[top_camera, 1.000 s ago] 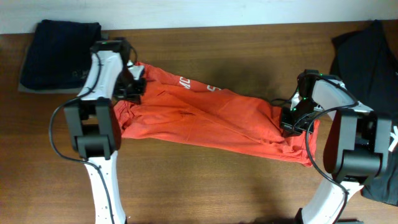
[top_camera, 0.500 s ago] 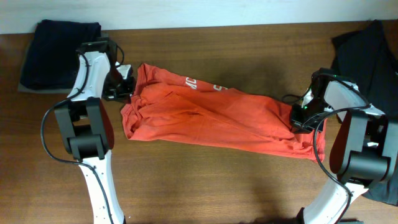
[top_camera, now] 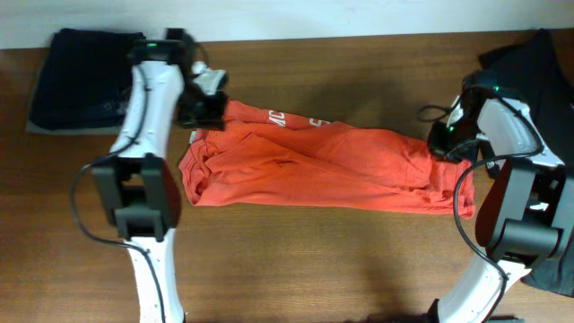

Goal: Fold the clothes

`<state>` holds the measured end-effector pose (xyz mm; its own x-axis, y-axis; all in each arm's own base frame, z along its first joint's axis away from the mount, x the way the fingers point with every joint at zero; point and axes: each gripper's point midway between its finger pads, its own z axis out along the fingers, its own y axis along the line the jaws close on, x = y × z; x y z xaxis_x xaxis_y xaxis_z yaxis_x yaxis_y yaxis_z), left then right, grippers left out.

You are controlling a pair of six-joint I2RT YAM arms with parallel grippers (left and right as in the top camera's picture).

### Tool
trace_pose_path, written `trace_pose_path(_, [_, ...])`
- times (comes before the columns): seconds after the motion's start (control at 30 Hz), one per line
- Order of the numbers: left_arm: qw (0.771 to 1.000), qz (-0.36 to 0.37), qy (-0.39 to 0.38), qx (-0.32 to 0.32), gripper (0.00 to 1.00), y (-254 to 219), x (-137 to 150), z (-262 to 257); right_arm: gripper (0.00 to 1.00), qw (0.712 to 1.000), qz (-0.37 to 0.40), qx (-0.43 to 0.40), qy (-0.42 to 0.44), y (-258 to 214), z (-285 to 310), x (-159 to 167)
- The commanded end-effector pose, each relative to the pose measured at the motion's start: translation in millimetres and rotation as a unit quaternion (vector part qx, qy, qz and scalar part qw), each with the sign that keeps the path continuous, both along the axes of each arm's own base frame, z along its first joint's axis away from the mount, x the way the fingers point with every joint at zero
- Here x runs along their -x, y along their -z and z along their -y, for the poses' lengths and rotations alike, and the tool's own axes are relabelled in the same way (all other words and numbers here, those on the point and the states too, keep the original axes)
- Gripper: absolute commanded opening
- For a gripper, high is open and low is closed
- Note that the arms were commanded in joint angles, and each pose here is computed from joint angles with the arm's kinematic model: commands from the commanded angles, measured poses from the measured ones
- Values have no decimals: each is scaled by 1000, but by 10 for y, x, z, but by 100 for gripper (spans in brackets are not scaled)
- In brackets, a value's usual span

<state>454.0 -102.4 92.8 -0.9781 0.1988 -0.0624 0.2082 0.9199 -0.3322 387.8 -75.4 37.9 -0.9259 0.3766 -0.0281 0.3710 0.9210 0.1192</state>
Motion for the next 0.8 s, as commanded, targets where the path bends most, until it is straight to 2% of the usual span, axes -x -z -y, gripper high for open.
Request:
trace_pose_path(0.0, [999, 8, 46, 13, 0, 32, 71, 396, 20, 1000, 10, -12, -1, -70, 3, -68])
trace_pose_path(0.03, [999, 6, 41, -3, 0, 103, 83, 452, 28, 1000, 2, -14, 2, -71, 19, -27])
trace_pose_path(0.07, [999, 5, 32, -18, 1, 156, 82, 443, 30, 1000, -2, -14, 4, -70, 31, -1])
trace_pose_path(0.3, [999, 2, 22, -33, 1, 522, 94, 414, 34, 999, -19, -8, 26, -63, 213, 115])
trace_pose_path(0.33, [999, 3, 22, -32, 0, 566, 91, 414, 50, 999, -19, -8, 29, -63, 235, 121])
trace_pose_path(0.37, [999, 6, 22, -32, 1, 606, 81, 417, 72, 999, -18, -8, 32, -63, 263, 125])
trace_pose_path(0.4, [999, 11, 22, -32, 1, 654, 66, 417, 77, 999, -16, -7, 33, -63, 286, 125])
trace_pose_path(0.57, [999, 17, 13, -33, 0, 839, 49, 392, 76, 999, -13, -6, 29, -61, 357, 135])
trace_pose_path(0.73, [999, -6, -3, -41, 1, 968, 136, 251, 62, 1000, -11, -5, 23, -10, 352, 140])
trace_pose_path(0.77, [999, -8, -7, -41, 0, 979, 140, 213, 57, 1000, -10, -6, 23, 9, 349, 141])
